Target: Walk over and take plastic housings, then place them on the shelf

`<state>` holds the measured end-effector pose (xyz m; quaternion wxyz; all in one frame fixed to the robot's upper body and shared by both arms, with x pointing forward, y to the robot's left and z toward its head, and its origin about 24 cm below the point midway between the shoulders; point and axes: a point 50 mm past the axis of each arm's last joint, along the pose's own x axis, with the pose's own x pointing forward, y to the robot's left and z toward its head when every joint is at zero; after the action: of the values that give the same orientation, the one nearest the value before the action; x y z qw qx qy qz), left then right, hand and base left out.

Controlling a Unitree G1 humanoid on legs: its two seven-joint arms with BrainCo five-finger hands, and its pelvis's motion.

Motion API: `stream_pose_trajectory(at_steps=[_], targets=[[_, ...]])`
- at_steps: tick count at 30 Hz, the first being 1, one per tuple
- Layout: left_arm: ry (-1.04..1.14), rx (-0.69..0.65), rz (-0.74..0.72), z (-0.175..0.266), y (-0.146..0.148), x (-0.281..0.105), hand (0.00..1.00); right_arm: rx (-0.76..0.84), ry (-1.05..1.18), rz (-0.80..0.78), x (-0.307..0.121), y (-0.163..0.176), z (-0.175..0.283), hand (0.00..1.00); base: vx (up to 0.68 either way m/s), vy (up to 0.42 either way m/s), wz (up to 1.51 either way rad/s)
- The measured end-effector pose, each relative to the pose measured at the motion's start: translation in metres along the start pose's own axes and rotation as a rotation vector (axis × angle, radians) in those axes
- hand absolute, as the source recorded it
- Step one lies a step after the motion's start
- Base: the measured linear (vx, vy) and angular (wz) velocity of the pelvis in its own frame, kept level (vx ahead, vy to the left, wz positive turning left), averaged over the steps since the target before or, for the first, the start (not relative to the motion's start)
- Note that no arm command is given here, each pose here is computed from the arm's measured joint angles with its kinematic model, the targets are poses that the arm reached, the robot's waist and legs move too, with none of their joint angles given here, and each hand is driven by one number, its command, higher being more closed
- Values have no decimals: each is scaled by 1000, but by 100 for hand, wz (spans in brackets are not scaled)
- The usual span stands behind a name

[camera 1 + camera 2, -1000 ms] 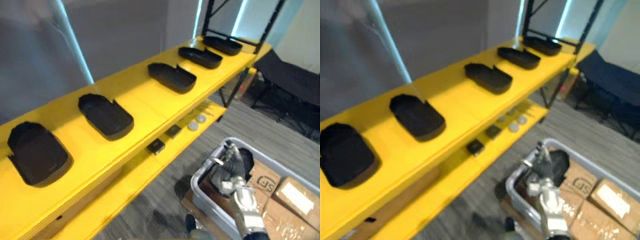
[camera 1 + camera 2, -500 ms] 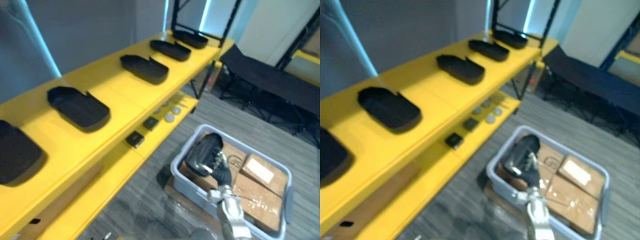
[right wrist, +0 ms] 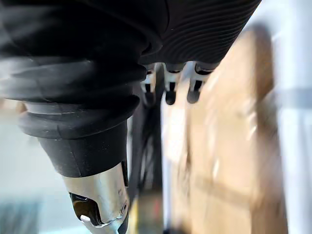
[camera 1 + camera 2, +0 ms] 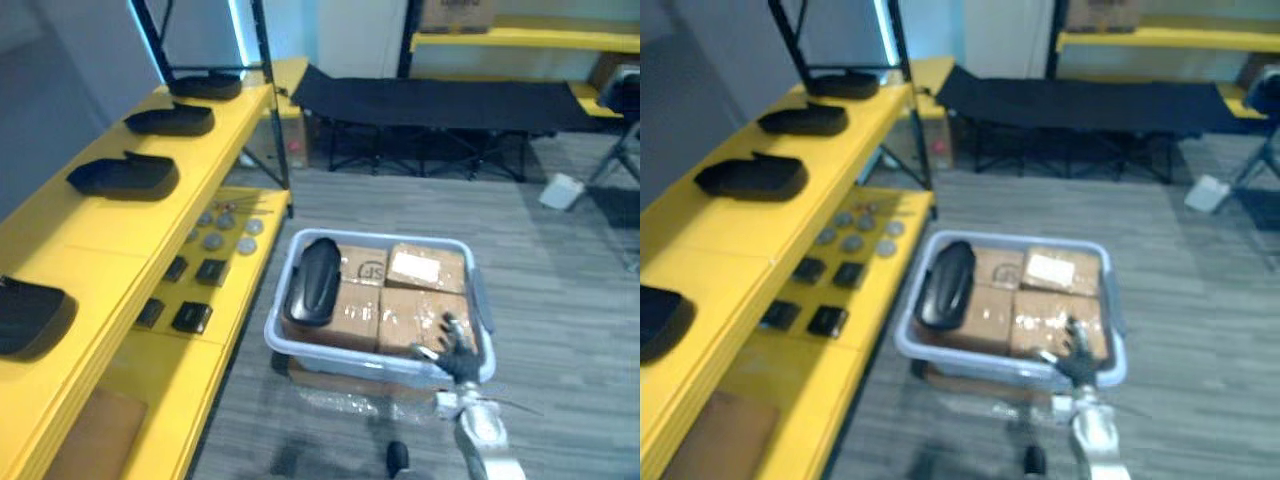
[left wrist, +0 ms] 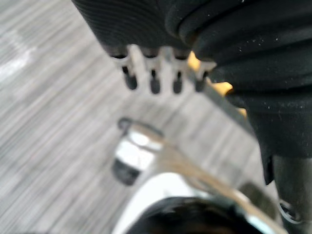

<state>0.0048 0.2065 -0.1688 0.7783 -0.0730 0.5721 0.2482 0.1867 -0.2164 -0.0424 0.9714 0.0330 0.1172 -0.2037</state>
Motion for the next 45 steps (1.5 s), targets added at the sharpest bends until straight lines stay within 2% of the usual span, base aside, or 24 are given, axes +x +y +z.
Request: stream_pose_trajectory(at_steps=[3,6,10,13,15,18,24,26,29,34,42,43,45], targets=[[-122,57,-45,37,-9,5,0,18,52,-102,-11,-15,-12,0,-12,111,31],[-262,94,-149,73,-33,2,0,32,29,-162,-5,-23,-6,0,28,15,38],[-350,134,-280,91,-74,-8,0,84,18,-239,38,-21,8,0,1,-3,49],[-384,118,-295,103,-79,-11,0,151,-34,-231,74,-4,40,0,-49,-23,40],[-418,105,-305,115,-82,-12,0,193,-119,-236,102,9,82,0,-76,-15,39],[-429,40,-311,125,-81,-12,0,214,-210,-253,122,16,127,0,-55,9,39],[-425,17,-313,128,-70,-8,0,199,-259,-250,136,17,165,0,-45,57,21],[-313,48,-270,100,-53,0,0,204,-286,-246,138,18,177,0,-70,70,15],[-222,61,-247,74,-44,3,0,168,-277,-269,144,9,188,0,-70,29,27],[-172,99,-284,52,-47,1,0,108,-203,-264,152,15,195,0,-24,10,10],[-228,95,-329,57,-57,-2,0,-1,-114,-333,160,-7,210,0,-24,18,7],[-232,92,-333,57,-58,-3,0,-26,-94,-340,161,-10,214,100,-29,7,8],[-241,89,-344,58,-62,-3,0,-69,-60,-369,162,-19,221,100,-45,15,17]])
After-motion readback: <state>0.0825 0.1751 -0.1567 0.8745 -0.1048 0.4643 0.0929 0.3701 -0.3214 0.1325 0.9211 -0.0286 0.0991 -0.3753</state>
